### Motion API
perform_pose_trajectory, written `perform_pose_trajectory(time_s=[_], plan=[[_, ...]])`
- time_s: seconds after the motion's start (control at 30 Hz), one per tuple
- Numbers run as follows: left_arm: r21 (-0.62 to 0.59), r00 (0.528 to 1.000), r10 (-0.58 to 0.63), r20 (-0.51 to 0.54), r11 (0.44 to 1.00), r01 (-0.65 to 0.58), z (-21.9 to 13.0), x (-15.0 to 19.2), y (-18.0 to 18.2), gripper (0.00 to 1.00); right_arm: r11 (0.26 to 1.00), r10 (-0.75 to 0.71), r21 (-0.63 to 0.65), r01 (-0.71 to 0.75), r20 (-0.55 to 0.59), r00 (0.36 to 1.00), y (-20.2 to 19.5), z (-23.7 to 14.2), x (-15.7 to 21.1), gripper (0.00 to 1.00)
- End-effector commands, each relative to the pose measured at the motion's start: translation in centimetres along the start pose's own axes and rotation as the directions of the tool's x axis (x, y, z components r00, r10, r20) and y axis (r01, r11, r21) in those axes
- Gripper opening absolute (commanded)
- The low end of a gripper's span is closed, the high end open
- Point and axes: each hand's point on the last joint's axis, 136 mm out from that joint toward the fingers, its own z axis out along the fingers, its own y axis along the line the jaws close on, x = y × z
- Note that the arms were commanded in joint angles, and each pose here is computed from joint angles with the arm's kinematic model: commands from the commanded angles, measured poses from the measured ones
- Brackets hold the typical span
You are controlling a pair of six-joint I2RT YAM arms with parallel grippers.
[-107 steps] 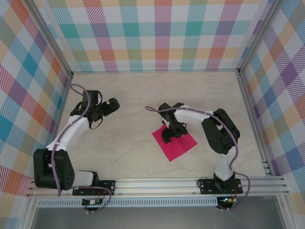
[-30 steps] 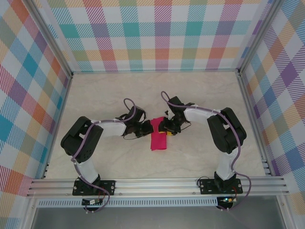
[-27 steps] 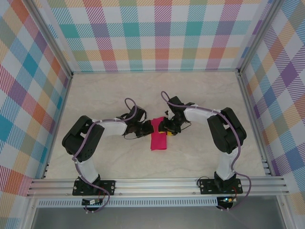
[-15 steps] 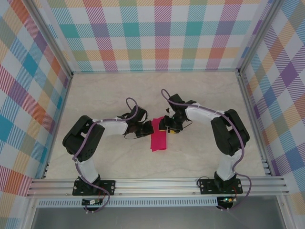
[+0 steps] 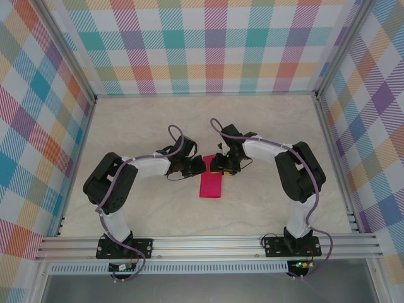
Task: Fold a paper plane with a square sheet of paper (pick it up from the middle)
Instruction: Hold the square sheet of paper at the center of the table.
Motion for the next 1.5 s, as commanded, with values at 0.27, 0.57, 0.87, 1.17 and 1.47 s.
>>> perform_pose_trajectory(time_s=[0.27, 0.57, 0.87, 1.17, 1.47], plan=[[-0.005, 0.994, 0.006, 0.113, 1.000, -0.006, -2.9, -0.9, -0.9, 0.26, 0.995, 0.063, 0.083, -0.060, -0.039, 0.997, -2.6, 2.2, 1.4, 0.47], [0.029, 0.996, -0.046, 0.078, 0.999, 0.044, -1.8, -0.1, -0.7, 0.32, 0.989, 0.086, 0.125, -0.080, -0.045, 0.995, -3.6, 3.1, 2.2, 0.51], [0.018, 0.996, -0.049, 0.072, 0.999, 0.047, -1.6, 0.1, -0.3, 0.26, 0.978, 0.104, 0.189, -0.092, -0.052, 0.993, -4.7, 3.8, 2.6, 0.53], [0.029, 0.998, -0.052, 0.046, 0.998, 0.051, -1.0, 0.3, -0.5, 0.18, 0.971, 0.109, 0.219, -0.093, -0.062, 0.992, -5.3, 4.4, 2.9, 0.53], [0.012, 0.997, -0.057, 0.049, 0.998, 0.056, -0.8, 0.4, 0.0, 0.15, 0.975, 0.068, 0.219, -0.045, -0.098, 0.993, -5.2, 5.1, 3.2, 0.55]])
